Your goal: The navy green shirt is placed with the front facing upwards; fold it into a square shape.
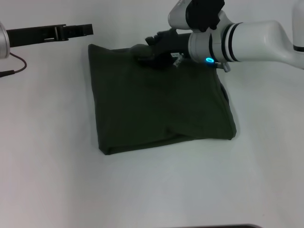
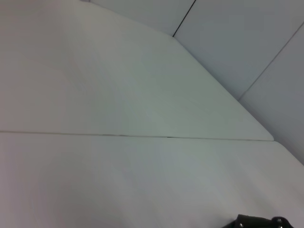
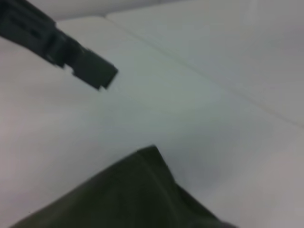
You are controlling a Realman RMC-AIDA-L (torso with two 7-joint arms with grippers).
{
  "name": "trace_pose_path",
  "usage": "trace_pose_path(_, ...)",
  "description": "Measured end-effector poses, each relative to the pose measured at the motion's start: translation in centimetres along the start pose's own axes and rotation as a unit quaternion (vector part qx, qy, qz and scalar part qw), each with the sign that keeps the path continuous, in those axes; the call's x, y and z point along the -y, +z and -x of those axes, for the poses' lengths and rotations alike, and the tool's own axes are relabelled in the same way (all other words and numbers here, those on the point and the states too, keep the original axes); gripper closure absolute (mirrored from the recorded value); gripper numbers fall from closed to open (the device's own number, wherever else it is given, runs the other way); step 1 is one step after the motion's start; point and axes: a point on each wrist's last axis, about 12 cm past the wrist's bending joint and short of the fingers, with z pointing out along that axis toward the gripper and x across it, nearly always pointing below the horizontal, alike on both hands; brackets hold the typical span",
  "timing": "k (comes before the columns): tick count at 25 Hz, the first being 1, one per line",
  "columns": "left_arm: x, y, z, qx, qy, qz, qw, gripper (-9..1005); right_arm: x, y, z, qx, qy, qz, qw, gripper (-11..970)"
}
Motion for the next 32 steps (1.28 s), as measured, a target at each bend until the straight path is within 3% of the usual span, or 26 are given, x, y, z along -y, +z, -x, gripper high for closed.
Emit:
trace_pose_path(9,-0.3,-0.3,0.0,0.003,-0.003,0.006,1.0,387,2.2,-1.9,-0.3,0.0,0.044,-0.016,0.999,363)
trace_pose_path(16,-0.2,-0.3,0.3,0.005,-0.003,0.003,1.0,387,2.0,-4.2,1.2,0.06,0.061,0.027,0.996,363)
trace_pose_path(22,-0.2,-0.4,0.4,0.005,-0.005,-0.001,1.0,388,1.5,-4.2,0.2,0.01,0.09,0.045,0.995,363)
trace_pose_path(32,-0.4,-0.7,-0.2,0.003,-0.012,0.002,1.0,388,2.5,-5.1,-0.6,-0.038,0.126,0.026,0.991,363)
